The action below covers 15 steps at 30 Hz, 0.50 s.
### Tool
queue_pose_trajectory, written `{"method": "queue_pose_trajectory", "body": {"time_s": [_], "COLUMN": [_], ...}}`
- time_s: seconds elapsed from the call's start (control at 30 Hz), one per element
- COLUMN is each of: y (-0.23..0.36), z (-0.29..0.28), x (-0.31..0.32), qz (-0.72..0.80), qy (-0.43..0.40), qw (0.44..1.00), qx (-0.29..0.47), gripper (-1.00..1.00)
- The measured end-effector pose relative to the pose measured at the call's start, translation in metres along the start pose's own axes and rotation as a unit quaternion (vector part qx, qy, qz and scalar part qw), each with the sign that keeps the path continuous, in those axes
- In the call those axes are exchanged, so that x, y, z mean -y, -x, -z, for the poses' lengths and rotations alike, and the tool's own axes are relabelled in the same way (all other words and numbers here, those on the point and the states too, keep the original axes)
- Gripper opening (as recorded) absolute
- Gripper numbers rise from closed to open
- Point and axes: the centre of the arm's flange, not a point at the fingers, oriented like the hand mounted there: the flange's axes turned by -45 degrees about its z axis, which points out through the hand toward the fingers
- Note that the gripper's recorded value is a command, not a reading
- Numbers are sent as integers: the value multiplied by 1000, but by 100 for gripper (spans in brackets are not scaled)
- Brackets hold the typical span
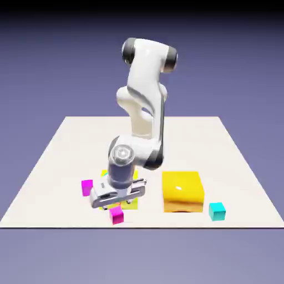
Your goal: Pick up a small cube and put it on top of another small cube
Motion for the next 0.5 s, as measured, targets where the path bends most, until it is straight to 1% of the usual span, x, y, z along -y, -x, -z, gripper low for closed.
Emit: {"method": "queue_pose_trajectory", "body": {"time_s": [0.03, 0.07, 0.13, 0.23, 0.27, 0.37, 0.43, 0.5], "y": [-1, -2, -2, 4, -5, -44, -60, -66], "z": [-21, -28, -28, 33, 46, 70, 84, 97], "x": [0, 0, 0, 0, 20, 121, 193, 267], "qz": [0, 0, 0, 0, 40, 229, 350, 464], "qy": [0, 0, 0, -1, 11, 72, 113, 155], "qw": [1000, 1000, 1000, 1000, 999, 971, 930, 872], "qx": [0, 0, 0, 0, -1, -2, -2, -2], "gripper": [0, -100, -100, -100, -100, -100, -100, -100]}}
